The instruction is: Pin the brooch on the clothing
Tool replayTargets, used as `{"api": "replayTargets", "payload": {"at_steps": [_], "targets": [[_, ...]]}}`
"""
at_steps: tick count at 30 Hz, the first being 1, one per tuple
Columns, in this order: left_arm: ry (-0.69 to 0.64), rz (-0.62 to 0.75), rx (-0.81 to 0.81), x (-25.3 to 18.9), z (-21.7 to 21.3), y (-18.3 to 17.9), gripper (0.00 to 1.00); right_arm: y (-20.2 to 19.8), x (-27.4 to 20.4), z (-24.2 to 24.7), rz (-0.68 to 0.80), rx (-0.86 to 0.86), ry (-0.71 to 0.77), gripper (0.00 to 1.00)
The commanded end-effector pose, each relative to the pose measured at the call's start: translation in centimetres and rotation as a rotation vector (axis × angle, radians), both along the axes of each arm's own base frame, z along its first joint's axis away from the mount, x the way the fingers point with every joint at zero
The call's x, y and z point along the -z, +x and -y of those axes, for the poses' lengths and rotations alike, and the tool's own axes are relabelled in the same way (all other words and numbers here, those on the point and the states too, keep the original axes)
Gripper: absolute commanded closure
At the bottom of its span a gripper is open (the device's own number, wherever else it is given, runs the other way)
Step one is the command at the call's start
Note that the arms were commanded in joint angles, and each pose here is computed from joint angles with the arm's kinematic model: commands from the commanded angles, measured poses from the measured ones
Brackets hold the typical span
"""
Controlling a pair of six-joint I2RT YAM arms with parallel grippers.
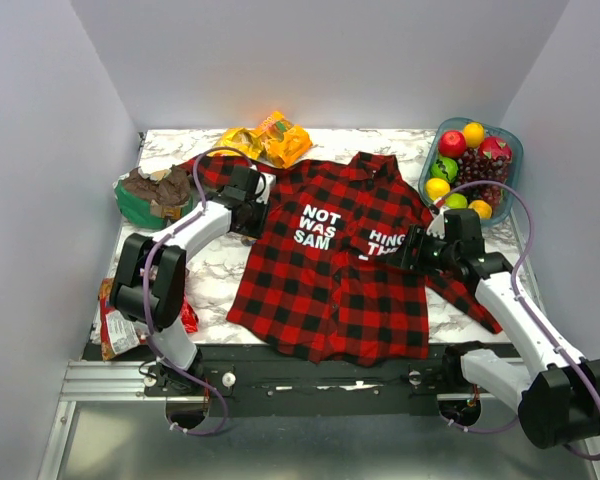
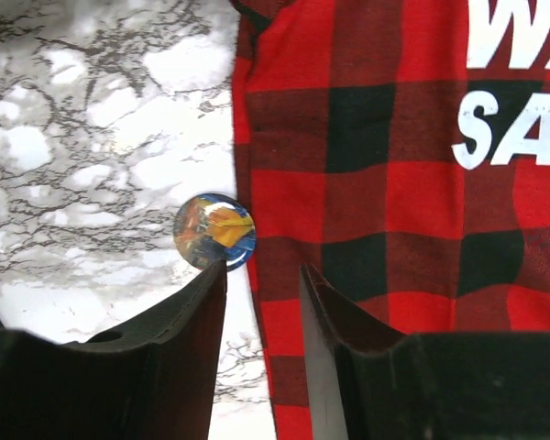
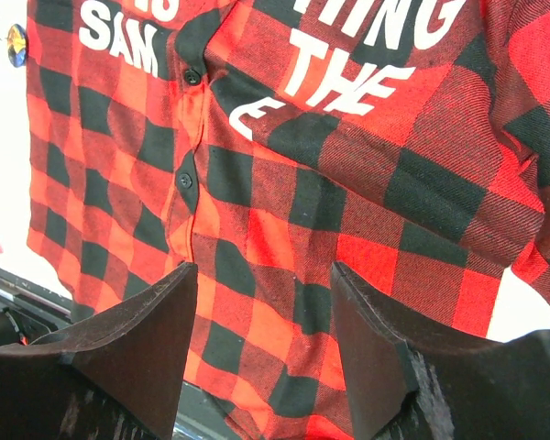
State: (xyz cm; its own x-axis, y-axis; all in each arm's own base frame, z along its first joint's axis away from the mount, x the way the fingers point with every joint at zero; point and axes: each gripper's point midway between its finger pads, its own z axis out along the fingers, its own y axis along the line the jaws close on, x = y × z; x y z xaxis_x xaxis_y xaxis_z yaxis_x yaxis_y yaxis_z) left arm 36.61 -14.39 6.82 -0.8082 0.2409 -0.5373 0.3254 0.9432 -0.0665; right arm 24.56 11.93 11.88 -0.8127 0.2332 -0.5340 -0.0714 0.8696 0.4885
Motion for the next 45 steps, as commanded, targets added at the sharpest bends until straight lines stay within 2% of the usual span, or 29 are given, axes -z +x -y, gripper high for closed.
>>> {"api": "replayTargets", "payload": {"at_steps": [1,3,4,9,12,22,26,37,41,45], "targets": [[0.126,-0.022,-0.013,1.3,-1.6,-0.2,0.51,0.4,-1.0,-0.4,0.018,-0.01,0.006,0.33],[0.156,-0.026,-0.042,1.5,-2.2,0.2,0.47,0.4,-1.1,-0.5,0.018,-0.009,0.008,0.33],[0.172,-0.055,-0.058,2.2,-2.5,-0.1,0.42,0.4,-1.1,-0.5,0.021,-0.01,0.01,0.33],[0.053,-0.047,-0.165,1.5,-0.9,0.5,0.23,0.4,-1.1,-0.6,0.02,-0.02,0.006,0.33],[-0.004,-0.028,-0.223,1.2,-0.4,0.9,0.2,0.6,-1.2,-0.7,0.024,-0.03,0.005,0.33],[0.069,-0.033,-0.273,3.4,-2.2,1.7,0.24,0.0,-0.9,-0.6,0.028,-0.051,-0.006,0.33],[0.108,-0.027,-0.234,3.5,-2.5,2.3,0.25,-0.5,-0.2,-0.5,0.013,-0.051,-0.009,0.33],[0.254,-0.081,-0.193,5.2,-4.3,1.1,0.39,-0.3,-0.7,-0.6,0.033,-0.054,0.0,0.33],[0.333,-0.091,-0.157,5.5,-4.2,0.4,0.4,-0.2,-1.0,-0.9,0.045,-0.071,0.01,0.33],[0.385,-0.098,-0.146,5.7,-4.7,-0.4,0.48,-0.3,-1.2,-0.9,0.064,-0.077,0.007,0.33]]}}
